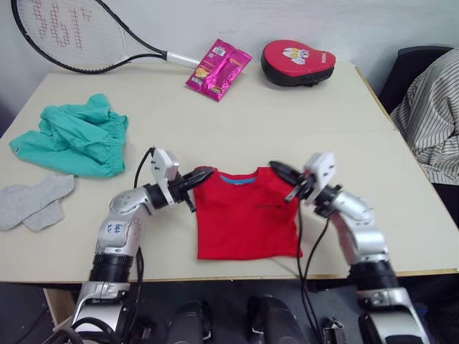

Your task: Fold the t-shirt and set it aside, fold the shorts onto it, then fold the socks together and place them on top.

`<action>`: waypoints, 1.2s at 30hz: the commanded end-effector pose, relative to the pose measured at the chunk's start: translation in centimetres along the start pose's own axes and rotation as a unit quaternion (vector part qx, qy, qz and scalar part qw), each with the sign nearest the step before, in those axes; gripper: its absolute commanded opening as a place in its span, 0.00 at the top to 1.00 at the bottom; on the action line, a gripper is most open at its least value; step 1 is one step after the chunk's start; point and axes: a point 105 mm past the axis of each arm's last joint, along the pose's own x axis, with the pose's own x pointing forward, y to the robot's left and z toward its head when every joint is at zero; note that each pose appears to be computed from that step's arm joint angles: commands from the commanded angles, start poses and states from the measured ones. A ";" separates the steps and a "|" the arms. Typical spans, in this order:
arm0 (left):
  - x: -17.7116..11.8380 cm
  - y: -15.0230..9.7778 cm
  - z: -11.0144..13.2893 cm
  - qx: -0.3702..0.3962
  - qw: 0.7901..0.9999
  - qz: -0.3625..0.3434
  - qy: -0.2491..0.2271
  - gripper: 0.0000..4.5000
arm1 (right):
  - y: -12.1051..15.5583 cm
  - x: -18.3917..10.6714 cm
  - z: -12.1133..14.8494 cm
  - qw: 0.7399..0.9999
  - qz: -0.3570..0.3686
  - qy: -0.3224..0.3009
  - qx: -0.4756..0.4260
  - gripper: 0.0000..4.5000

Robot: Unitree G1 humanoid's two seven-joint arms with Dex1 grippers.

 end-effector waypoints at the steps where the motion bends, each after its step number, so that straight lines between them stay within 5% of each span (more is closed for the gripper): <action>1: 0.5 -1.5 -1.7 0.028 0.998 -0.036 0.031 1.00 | 1.9 0.2 -0.8 0.999 0.003 0.021 -0.025 0.99; 6: 1.3 -1.8 -4.3 0.051 0.995 -0.030 0.077 1.00 | 3.1 -0.6 -3.9 0.997 -0.011 0.066 -0.026 0.99; 13: 0.9 3.8 -5.0 0.037 0.985 0.147 0.077 1.00 | 1.7 -2.3 -5.2 0.995 -0.033 0.090 -0.019 0.99; 18: -0.2 5.9 -4.3 0.034 0.977 0.202 0.065 1.00 | 2.5 -1.9 -4.5 0.997 -0.014 0.071 -0.001 0.99; 24: 0.2 1.6 1.1 0.097 0.994 0.038 -0.030 1.00 | 2.8 -0.5 -0.7 0.999 0.016 0.001 0.036 0.99; 29: -0.4 -2.9 -1.2 0.120 0.986 -0.101 0.063 1.00 | 0.9 0.5 -0.3 0.999 0.009 0.008 0.043 0.99; 36: 0.8 -5.4 -5.2 0.104 0.978 -0.119 0.136 1.00 | -5.2 -1.4 -3.8 0.996 -0.068 0.063 0.002 0.99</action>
